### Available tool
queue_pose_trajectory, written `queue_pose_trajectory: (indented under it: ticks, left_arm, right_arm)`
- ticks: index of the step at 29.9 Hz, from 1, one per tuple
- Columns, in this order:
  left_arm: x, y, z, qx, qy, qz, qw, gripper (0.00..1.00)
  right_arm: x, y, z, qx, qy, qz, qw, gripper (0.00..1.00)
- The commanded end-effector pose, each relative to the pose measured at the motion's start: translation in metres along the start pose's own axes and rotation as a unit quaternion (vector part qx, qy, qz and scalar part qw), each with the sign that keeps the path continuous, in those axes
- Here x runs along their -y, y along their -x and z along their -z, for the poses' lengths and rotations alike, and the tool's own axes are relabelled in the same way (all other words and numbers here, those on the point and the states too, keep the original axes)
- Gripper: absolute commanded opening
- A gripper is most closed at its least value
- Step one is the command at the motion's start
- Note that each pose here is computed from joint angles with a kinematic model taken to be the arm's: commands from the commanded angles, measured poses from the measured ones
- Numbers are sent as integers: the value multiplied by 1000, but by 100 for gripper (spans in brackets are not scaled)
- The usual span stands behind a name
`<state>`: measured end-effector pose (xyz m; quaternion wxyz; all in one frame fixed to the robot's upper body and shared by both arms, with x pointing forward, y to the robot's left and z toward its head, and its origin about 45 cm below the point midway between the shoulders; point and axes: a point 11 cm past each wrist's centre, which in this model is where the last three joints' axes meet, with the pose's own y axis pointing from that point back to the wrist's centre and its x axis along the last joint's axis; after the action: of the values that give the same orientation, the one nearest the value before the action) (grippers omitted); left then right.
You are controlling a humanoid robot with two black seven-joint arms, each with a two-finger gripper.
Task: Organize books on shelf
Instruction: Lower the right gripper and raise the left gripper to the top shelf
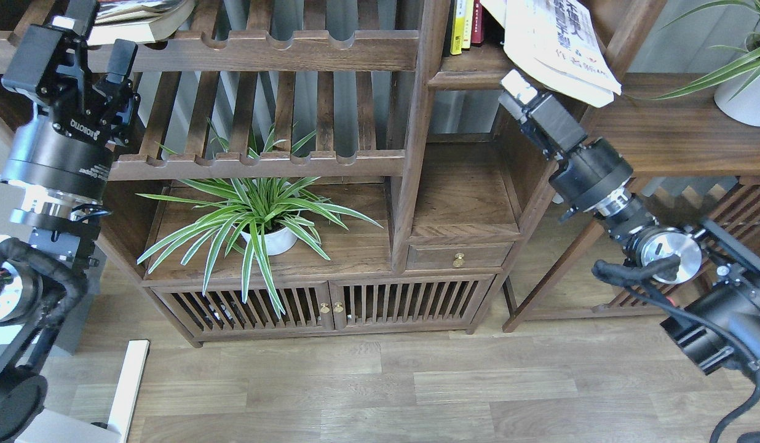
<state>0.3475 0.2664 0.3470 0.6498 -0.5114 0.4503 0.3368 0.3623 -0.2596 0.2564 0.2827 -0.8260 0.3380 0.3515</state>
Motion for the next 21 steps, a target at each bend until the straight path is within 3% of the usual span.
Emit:
queue_pose_trajectory:
  ticks: [1,10,21]
  left_arm:
    - [-1,2,-4,-11,6,-19,1000,74]
    - [2,-6,-24,-56,31,-122,990,75]
    - [17,6,-38,-53,39,-193,979,78]
  right_arm:
    - [-8,-7,-20,19,12,-12,1000,94]
    - [1,-2,-36,41,10,2,999,94]
    - [7,1,-40,30,26,10,999,94]
